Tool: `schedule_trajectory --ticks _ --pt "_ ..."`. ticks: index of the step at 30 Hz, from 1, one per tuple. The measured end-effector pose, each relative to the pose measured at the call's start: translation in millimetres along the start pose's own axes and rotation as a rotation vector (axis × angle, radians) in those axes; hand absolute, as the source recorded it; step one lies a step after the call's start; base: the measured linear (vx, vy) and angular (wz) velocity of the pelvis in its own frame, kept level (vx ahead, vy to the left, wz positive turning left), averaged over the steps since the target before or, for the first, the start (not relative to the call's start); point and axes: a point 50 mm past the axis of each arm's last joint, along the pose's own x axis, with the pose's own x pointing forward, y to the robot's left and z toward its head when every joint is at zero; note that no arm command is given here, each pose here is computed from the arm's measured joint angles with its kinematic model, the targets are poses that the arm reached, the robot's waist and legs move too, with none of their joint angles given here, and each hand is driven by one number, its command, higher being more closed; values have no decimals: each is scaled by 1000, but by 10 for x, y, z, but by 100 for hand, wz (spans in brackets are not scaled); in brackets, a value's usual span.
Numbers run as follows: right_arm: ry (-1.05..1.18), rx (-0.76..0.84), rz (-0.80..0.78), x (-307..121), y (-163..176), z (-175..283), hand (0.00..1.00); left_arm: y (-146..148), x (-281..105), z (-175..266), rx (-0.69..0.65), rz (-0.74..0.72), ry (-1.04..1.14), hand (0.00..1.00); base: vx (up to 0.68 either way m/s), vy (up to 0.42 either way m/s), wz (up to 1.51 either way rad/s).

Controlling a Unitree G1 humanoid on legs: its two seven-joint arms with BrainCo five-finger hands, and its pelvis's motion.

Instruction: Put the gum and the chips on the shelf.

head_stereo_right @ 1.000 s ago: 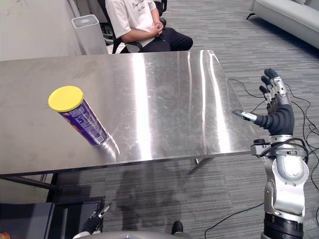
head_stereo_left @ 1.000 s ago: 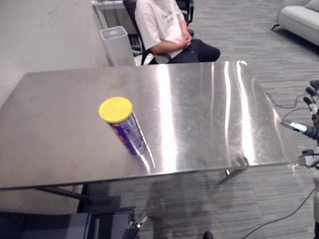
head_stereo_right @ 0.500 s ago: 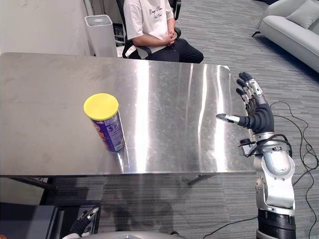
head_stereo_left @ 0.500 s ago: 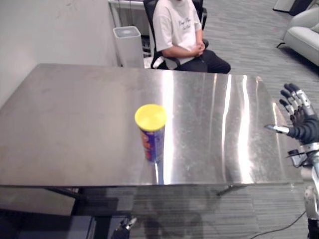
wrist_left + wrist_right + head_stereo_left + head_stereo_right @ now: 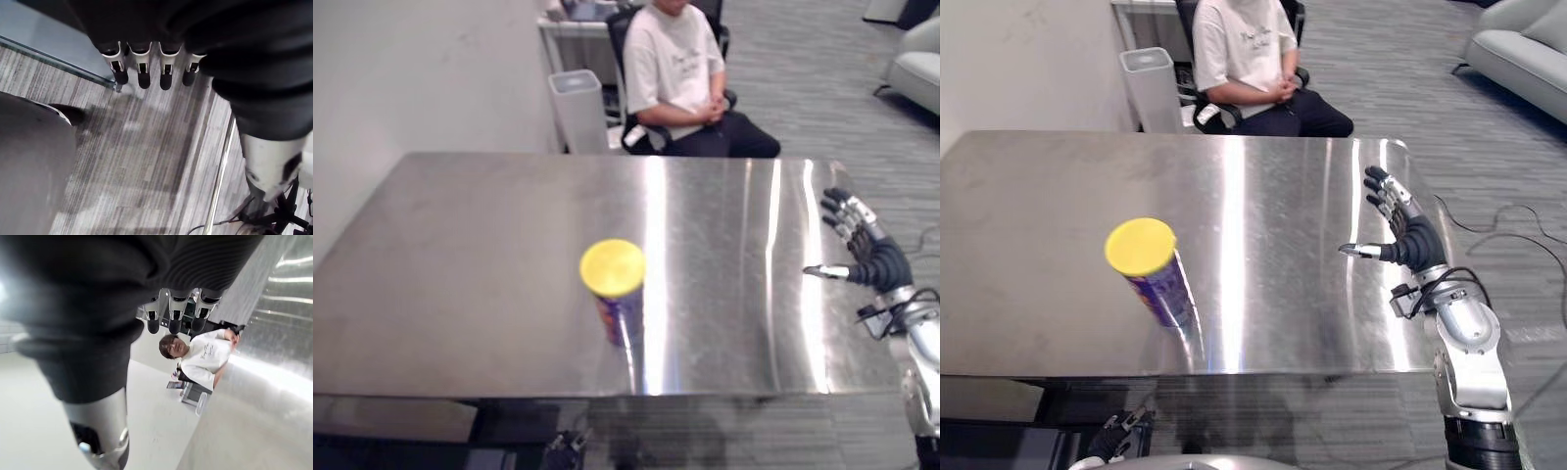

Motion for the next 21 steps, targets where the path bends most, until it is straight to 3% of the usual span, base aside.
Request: schedule_trajectory --ticks 3,21 --pt "0 16 40 8 81 -12 0 141 10 81 33 20 -17 0 45 -101 5" --pt "131 100 124 -216 351 -261 0 75 7 12 16 9 8 0 -43 -28 -4"
